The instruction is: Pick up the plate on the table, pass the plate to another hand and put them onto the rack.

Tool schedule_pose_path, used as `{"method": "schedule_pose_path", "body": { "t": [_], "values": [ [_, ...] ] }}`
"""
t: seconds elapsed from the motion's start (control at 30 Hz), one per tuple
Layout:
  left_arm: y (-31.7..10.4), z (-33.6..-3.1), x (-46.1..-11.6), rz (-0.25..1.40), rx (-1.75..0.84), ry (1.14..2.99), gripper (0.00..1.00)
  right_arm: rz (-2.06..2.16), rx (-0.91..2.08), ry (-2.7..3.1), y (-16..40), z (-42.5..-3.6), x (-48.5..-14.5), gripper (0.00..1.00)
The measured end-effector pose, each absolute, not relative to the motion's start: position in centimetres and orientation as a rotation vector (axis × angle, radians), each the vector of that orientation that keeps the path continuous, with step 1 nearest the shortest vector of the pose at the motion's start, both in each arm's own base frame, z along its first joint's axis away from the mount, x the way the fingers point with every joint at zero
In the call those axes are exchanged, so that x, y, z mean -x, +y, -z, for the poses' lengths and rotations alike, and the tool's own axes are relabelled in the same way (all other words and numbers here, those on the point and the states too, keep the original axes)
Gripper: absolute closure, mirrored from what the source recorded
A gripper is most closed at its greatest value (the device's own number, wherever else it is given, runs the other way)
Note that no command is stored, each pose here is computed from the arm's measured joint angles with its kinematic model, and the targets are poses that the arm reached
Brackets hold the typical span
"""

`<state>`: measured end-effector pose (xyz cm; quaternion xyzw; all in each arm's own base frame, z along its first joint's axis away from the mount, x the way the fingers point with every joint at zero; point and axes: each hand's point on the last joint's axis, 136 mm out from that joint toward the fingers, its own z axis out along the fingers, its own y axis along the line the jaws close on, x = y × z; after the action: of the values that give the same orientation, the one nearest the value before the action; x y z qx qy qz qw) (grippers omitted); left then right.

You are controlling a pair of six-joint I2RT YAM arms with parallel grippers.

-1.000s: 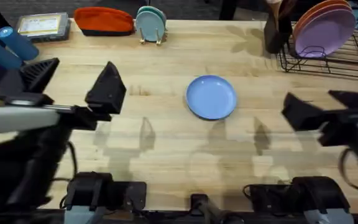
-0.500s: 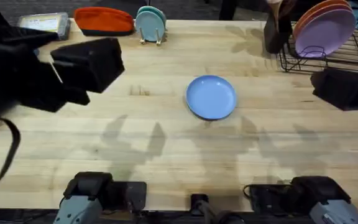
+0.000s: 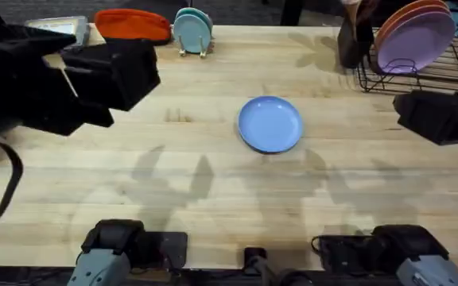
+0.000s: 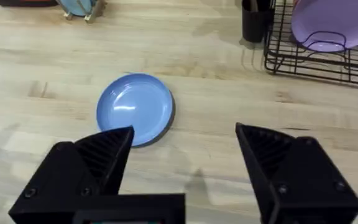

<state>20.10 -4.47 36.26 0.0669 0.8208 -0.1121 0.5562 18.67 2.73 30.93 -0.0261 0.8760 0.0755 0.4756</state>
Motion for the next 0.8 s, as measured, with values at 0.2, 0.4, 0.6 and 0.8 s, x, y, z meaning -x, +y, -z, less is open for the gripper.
{"method": "schedule_pose_path", "body": {
  "t": [0.2, 0.4, 0.6, 0.8],
  "values": [
    [-4.6, -34.6, -20.4, 0.285, -0.15, 2.02, 0.006, -0.186, 0.064, 2.141, 2.7, -30.9, -18.7, 0.003],
    [-4.8, -31.7, -22.6, 0.318, -0.12, 2.168, 0.006, -0.186, 0.064, 2.141, 2.7, -30.9, -18.7, 0.003],
    [-8.4, -27.9, -25.1, 0.411, -0.246, 2.334, 0.006, -0.186, 0.064, 2.141, 2.7, -30.9, -18.7, 0.003],
    [-14.7, -24.7, -27.1, 0.473, -0.448, 2.413, 0.006, -0.186, 0.065, 2.141, 2.8, -30.9, -18.7, 0.003]
  ]
}}
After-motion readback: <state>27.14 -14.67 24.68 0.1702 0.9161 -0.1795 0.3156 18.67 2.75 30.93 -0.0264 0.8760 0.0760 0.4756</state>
